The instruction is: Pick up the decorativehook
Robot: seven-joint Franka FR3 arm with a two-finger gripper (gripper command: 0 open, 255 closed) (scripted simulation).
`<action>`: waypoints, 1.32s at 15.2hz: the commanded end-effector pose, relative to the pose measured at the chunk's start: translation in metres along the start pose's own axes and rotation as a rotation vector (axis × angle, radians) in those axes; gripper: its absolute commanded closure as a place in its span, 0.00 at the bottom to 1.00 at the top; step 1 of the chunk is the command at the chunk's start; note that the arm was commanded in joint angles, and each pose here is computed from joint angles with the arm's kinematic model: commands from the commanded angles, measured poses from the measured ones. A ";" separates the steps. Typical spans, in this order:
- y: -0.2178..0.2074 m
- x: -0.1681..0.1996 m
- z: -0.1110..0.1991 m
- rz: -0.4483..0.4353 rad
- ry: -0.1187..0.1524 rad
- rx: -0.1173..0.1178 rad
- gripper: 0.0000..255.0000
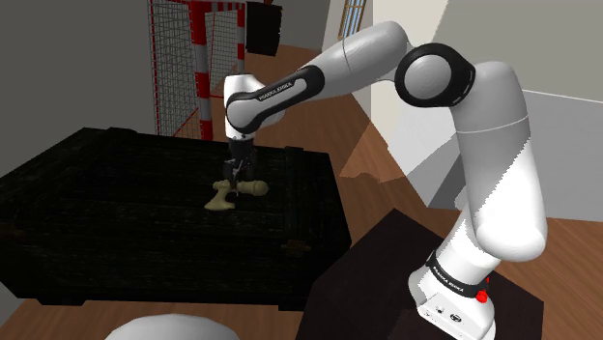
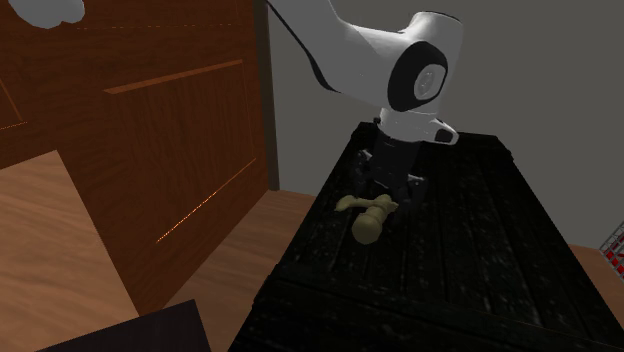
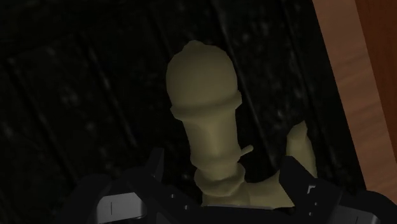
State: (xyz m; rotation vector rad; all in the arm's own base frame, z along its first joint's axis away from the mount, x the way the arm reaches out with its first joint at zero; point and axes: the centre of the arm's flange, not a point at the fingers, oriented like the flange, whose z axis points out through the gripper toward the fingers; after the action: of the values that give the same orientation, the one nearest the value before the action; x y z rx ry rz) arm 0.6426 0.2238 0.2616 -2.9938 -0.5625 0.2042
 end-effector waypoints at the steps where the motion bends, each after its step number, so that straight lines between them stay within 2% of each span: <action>1: 0.000 0.002 0.011 0.000 0.000 0.000 0.00; 4: 0.001 0.003 0.019 0.000 0.000 0.000 0.00; 5: 0.001 0.004 0.019 0.000 0.000 0.000 1.00; 14: 0.001 0.003 0.019 0.000 0.000 0.000 1.00; 20: -0.002 0.000 -0.013 0.000 0.000 0.000 1.00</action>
State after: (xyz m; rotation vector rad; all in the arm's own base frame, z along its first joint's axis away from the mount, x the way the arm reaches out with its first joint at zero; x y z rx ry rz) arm 0.6435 0.2255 0.2694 -2.9936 -0.5628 0.2040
